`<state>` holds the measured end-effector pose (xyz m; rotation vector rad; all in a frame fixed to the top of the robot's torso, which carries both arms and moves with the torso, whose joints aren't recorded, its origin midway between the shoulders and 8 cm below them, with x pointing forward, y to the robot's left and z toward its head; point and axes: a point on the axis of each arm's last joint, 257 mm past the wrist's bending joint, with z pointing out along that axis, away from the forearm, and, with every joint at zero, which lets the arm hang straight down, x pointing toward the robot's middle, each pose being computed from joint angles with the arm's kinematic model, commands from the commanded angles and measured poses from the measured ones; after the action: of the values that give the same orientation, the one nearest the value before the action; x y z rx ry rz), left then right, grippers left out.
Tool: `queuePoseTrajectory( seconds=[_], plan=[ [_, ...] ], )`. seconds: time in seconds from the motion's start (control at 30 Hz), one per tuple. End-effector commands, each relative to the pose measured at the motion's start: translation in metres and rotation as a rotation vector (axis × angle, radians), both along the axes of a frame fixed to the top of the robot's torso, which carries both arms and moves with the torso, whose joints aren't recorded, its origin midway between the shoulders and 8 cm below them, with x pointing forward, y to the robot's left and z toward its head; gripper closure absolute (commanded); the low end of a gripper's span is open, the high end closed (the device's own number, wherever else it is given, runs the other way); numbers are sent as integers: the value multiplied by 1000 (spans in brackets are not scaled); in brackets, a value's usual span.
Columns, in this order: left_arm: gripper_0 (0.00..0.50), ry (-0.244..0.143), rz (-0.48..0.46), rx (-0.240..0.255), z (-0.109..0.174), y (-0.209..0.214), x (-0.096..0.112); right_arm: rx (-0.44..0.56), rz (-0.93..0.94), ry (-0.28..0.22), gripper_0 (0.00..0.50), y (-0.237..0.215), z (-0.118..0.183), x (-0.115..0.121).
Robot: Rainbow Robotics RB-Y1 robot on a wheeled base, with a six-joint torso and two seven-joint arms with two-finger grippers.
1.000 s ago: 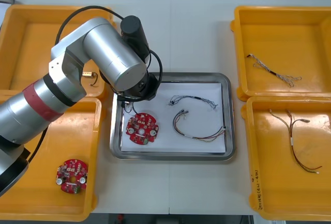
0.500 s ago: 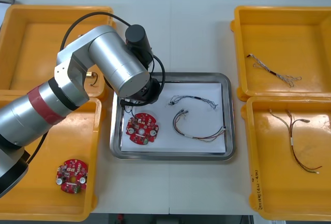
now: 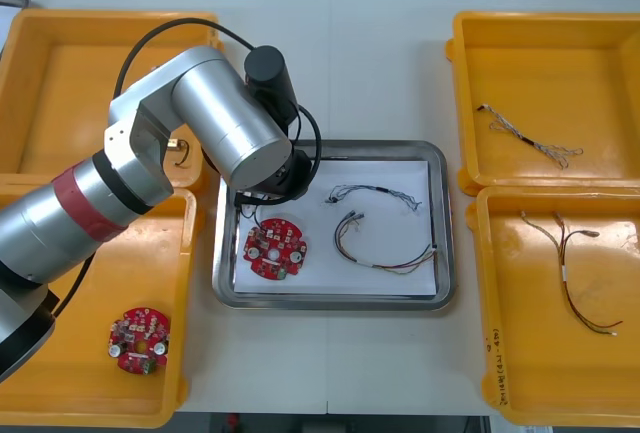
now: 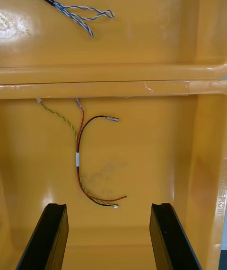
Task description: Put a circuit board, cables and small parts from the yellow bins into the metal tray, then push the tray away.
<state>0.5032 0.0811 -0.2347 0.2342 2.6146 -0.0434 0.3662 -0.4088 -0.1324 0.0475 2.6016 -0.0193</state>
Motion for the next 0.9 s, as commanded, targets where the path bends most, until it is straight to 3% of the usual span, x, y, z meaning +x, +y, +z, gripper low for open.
queuePoseTrajectory(
  seconds=[0.03, 0.4, 0.67, 0.9],
  plan=[
    [0, -18, 57, -66, 30, -11, -5, 23, -54, -23, 0, 1, 4, -8],
    [0, -24, 100, -91, 86, 22, -12, 22, -52, -23, 0, 3, 3, -11],
    [0, -21, 129, -75, 122, 62, -25, 28, -50, -23, 0, 5, 4, -12],
    [0, -78, 68, -119, 162, 83, -25, 21, -24, -24, 0, 12, 5, -11]
  ],
)
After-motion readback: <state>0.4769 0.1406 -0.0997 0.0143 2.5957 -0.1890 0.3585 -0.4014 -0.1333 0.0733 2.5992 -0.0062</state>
